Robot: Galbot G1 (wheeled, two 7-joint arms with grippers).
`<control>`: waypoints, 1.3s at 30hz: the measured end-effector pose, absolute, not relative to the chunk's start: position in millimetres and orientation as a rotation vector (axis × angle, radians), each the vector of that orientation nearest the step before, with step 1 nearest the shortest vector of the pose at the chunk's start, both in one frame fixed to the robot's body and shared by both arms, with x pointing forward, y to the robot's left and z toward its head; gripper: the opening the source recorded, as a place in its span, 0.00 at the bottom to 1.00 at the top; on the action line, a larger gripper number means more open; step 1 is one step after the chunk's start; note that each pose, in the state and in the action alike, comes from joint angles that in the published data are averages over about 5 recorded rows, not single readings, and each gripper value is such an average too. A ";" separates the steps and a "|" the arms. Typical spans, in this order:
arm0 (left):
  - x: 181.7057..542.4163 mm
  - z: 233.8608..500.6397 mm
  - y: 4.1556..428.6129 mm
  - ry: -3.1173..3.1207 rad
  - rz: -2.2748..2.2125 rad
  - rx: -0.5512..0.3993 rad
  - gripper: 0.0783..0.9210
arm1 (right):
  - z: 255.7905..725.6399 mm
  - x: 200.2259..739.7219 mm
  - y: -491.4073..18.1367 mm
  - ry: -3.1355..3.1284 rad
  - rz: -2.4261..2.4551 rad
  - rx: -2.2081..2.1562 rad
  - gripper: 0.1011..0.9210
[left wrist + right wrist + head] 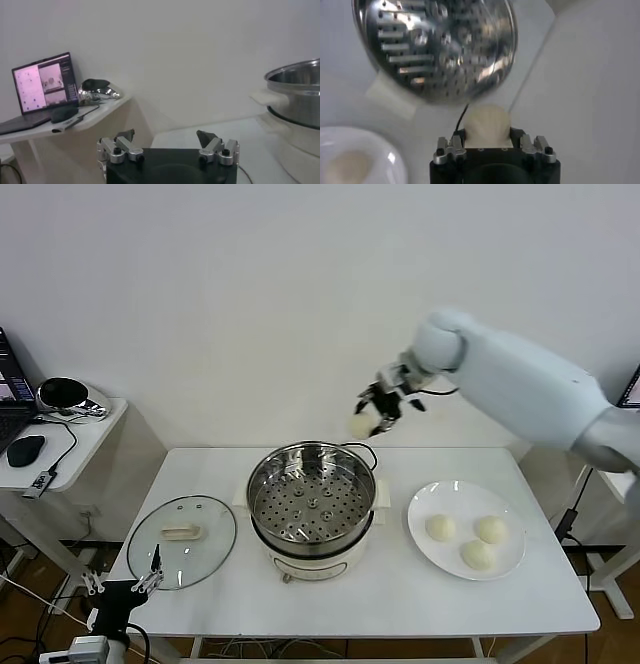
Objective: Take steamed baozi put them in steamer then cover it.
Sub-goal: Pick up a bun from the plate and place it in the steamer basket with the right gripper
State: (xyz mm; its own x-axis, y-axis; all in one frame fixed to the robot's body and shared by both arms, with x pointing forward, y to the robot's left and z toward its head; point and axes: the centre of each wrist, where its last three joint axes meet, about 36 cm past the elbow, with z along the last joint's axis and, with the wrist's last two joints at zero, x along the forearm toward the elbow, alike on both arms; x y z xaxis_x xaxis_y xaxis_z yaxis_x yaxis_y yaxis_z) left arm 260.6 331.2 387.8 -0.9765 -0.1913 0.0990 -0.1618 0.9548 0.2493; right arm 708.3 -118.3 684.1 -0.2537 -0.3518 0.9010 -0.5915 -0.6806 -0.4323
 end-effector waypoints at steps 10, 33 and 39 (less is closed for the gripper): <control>262.0 387.5 332.5 -2.986 -0.357 0.283 0.88 | 645.5 698.4 -47.8 -0.825 2.255 1.963 0.57; 262.0 385.2 333.2 -2.987 -0.348 0.292 0.88 | 588.2 707.8 -19.8 -0.453 2.441 2.025 0.63; 262.2 385.5 333.4 -2.989 -0.349 0.293 0.88 | 590.1 711.1 -25.1 -0.457 2.443 2.016 0.82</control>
State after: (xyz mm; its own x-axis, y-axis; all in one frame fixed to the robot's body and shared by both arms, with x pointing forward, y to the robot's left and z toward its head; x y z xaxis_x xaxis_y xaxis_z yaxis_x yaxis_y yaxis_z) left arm 262.2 333.4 385.5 -0.9742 -0.2048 0.0945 -0.1775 0.9546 0.2392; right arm 711.1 -25.1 590.1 -0.2051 -0.2245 0.9526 -0.1352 -0.9575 -0.2548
